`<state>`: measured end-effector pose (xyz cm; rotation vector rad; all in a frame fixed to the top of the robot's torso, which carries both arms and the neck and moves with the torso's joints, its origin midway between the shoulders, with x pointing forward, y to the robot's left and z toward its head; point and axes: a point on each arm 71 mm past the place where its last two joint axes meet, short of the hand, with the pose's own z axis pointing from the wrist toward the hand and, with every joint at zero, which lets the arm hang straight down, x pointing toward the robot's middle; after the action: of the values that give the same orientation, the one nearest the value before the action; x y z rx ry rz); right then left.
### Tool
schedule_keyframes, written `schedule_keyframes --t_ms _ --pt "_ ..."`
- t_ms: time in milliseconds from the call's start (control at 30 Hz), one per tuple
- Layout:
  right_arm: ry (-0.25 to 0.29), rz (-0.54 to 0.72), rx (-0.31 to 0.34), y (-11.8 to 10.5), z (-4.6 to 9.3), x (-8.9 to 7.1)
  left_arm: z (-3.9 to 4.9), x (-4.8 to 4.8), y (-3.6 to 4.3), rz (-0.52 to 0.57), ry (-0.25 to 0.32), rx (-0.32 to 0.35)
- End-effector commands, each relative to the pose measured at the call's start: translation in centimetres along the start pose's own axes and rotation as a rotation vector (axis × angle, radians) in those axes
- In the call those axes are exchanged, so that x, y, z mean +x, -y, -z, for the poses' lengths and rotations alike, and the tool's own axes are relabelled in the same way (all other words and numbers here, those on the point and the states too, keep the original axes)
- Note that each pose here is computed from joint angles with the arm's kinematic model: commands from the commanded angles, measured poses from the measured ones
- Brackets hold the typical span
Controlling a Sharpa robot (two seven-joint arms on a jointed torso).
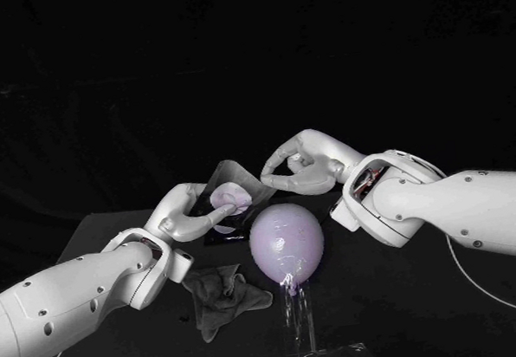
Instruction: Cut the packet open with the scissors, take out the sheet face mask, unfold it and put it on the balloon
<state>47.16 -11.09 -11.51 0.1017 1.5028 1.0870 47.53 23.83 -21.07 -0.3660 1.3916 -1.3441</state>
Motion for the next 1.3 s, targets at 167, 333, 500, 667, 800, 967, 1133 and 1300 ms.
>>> schedule_keyframes --t_ms 167,333,500,667,800,967,1133,1300 --pt "0.004 0.004 -0.009 0.0 0.3 -0.2 -0.17 0.01 0.18 0.001 -0.002 0.014" --pt "0.007 0.002 -0.01 0.1 0.4 -0.3 -0.17 -0.04 0.12 0.0 -0.001 0.013" --pt "0.008 0.001 -0.009 0.1 0.5 -0.3 -0.18 -0.04 0.11 -0.001 0.0 0.012" --pt "0.006 0.0 -0.009 0.1 0.5 -0.3 -0.19 -0.04 0.1 0.0 -0.001 0.012" --pt "0.001 -0.002 -0.01 0.0 0.4 -0.2 -0.21 -0.01 0.09 0.0 -0.002 0.011" --pt "-0.011 -0.005 -0.009 -0.1 0.1 0.1 -0.24 0.07 0.11 0.005 -0.006 0.01" --pt "-0.046 -0.013 -0.017 -0.2 0.0 0.5 -0.28 0.1 0.08 0.015 -0.004 0.006" --pt "-0.08 -0.008 -0.02 -0.1 0.0 0.9 -0.32 0.07 0.02 0.031 0.004 -0.002"
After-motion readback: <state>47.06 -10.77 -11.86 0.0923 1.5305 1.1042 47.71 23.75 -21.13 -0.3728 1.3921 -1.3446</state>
